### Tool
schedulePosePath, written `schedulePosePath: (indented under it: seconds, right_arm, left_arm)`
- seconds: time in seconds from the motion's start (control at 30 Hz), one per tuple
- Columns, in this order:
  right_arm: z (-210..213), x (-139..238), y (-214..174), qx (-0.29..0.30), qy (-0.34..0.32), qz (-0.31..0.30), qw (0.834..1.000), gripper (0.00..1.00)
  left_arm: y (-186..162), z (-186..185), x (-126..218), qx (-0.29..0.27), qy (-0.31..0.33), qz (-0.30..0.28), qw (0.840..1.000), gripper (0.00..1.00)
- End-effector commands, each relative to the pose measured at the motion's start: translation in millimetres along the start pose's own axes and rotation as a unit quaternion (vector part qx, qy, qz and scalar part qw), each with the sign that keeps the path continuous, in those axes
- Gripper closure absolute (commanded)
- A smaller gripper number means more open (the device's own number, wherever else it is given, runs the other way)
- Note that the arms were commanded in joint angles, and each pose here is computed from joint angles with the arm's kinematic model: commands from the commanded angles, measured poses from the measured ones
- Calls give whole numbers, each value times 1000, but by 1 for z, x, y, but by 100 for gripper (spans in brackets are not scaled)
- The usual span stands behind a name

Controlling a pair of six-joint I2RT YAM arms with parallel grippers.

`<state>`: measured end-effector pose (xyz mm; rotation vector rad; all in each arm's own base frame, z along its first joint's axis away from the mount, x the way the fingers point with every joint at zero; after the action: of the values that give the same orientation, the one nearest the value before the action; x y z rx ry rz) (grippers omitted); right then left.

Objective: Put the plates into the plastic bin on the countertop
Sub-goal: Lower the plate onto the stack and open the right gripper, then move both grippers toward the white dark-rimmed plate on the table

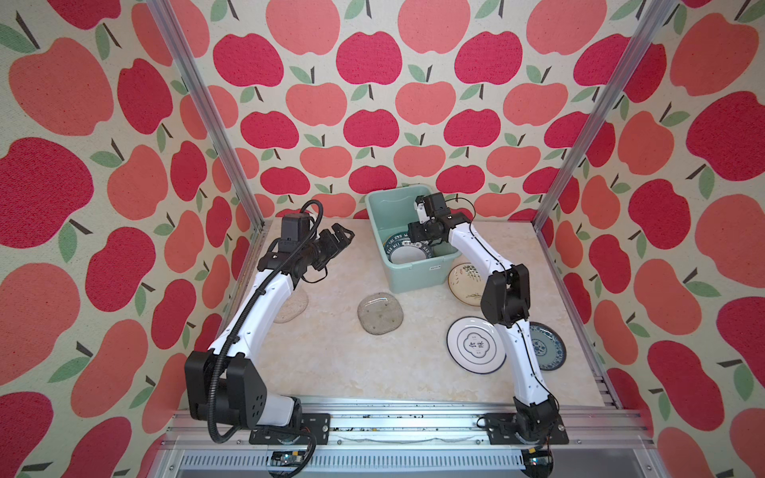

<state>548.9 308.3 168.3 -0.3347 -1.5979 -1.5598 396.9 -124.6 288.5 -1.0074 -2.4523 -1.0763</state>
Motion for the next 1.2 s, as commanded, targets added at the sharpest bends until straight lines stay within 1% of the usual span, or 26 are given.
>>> schedulePosePath:
  seconds: [0.0,0.1,0.2,0.37,0.4,0.47,0.57,0.7,0.8,0.87,0.93,1.03,1.17]
  right_arm:
    - [28,92,53,26,23,-70,997,30]
    - [38,140,56,31,38,-70,996,30]
    - [41,182,38,32,54,-35,997,30]
    - [37,237,-27,37,71,57,995,31]
    - [35,247,-38,34,73,67,995,31]
    - [29,263,-68,19,78,92,992,31]
    - [14,282,-109,-23,80,124,989,31]
    - [-11,290,-163,-76,66,177,979,31]
    - [-36,283,-205,-99,29,218,970,30]
    - [-54,277,-232,-118,-2,240,964,30]
    - [-65,272,-252,-134,-16,255,958,29]
    - [-81,264,-272,-149,-35,263,953,27]
    - [-102,249,-278,-189,-57,264,944,23]
  left_arm:
    - [-8,-14,29,-24,-4,-5,1000,1]
    - [-23,-27,53,-37,-9,4,999,1]
    - [-49,-41,72,-30,-16,36,999,1]
    - [-108,-55,88,8,5,103,995,1]
    - [-117,-56,89,15,11,113,993,1]
    - [-139,-60,87,23,21,134,990,0]
    - [-166,-69,86,24,20,163,986,0]
    - [-207,-73,70,31,33,241,969,0]
    - [-235,-76,57,0,48,278,959,0]
    - [-256,-77,47,-25,58,307,950,0]
    - [-272,-71,38,-46,82,335,938,0]
    - [-291,-69,23,-74,104,363,923,0]
    - [-311,-76,-4,-86,107,391,910,0]
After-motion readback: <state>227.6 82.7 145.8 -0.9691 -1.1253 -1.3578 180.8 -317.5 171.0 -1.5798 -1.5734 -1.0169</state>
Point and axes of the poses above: each gripper's point midway between its finger pads, its own x axis back along the fingers, its own z axis along the line the jaws close on, y = z × x, the point moved 1 cm from there along x, back along the fingers, and after that the axes turned 5 degrees about -x, right-handed, at the moved point
